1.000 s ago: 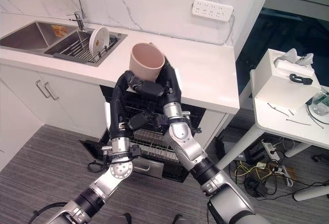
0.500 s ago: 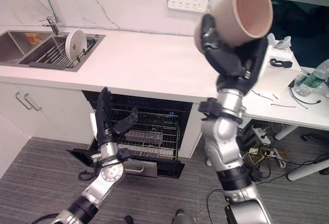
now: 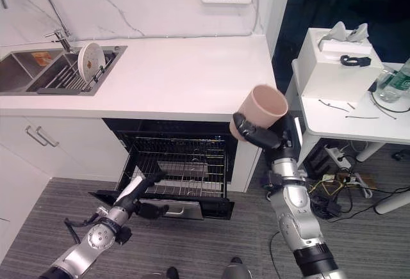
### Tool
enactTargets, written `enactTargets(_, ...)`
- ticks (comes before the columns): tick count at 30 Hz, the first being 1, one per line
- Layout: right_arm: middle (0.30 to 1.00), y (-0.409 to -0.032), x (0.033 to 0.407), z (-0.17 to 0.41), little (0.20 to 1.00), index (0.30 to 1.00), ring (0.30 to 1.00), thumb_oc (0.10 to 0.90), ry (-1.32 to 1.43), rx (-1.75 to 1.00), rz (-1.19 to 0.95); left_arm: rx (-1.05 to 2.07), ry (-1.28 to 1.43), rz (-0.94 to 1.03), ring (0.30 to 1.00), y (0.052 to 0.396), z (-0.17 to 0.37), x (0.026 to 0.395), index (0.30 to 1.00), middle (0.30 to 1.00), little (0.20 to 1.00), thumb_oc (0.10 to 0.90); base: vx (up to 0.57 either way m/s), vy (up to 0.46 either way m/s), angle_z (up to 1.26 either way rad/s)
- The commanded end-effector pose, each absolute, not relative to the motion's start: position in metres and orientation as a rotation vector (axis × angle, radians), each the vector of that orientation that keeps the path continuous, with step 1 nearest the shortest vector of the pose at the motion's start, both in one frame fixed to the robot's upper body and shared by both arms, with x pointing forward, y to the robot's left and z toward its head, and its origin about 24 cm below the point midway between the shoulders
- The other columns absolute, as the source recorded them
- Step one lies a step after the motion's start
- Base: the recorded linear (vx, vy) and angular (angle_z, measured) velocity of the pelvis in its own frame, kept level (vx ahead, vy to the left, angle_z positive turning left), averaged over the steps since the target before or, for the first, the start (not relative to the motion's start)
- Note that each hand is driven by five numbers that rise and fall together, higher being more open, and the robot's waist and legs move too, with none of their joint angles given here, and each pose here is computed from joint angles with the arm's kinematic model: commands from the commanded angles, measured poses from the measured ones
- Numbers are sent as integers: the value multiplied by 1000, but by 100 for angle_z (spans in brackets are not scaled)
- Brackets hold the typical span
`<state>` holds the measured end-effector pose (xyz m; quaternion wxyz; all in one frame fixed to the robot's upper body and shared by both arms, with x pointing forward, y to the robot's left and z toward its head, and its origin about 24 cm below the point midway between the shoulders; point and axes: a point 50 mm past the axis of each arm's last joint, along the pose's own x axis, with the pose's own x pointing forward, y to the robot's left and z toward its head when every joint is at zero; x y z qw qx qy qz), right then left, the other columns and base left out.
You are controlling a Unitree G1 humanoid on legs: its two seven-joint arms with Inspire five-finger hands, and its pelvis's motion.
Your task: Place the dishes in the dishwasher.
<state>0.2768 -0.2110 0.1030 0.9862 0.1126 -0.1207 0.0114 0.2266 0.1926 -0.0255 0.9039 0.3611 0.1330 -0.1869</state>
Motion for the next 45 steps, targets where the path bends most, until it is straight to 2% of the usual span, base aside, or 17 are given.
enactTargets(1,300,-204,284,155,300,300,300,400,-503,224,129,881,145,-330,900,209,13,254,900,900,900,800,34,8,3)
enactTargets(3,300,-206,285,145,300,300,300,400,-465,212,111,953,158,-296,900,224,11,251,900,900,900,800,44,9,3)
enactTargets(10,300,-205,299,133,300,300,300,400,-394,116,110,1128,25,-132,900,244,16,255,900,900,900,800,38,7,10)
enactTargets(16,300,-194,318,140,300,300,300,400,-355,20,174,1279,-94,-130,900,247,25,265,900,900,900,800,-21,28,8)
enactTargets(24,300,-191,351,161,300,300,300,400,-304,-87,249,1436,-320,-162,900,235,77,305,900,900,900,800,-157,51,13)
enactTargets(34,300,-200,370,171,300,300,300,400,-263,-189,201,1460,-481,-222,900,212,120,320,900,900,900,800,-55,43,9)
enactTargets(40,300,-217,381,199,300,300,300,400,-274,-281,178,1548,-643,-321,900,186,164,323,900,900,900,800,-96,169,5)
enactTargets(45,300,-219,388,222,300,300,300,400,-319,-251,131,1530,-687,-306,900,179,203,329,900,900,900,800,-78,51,-3)
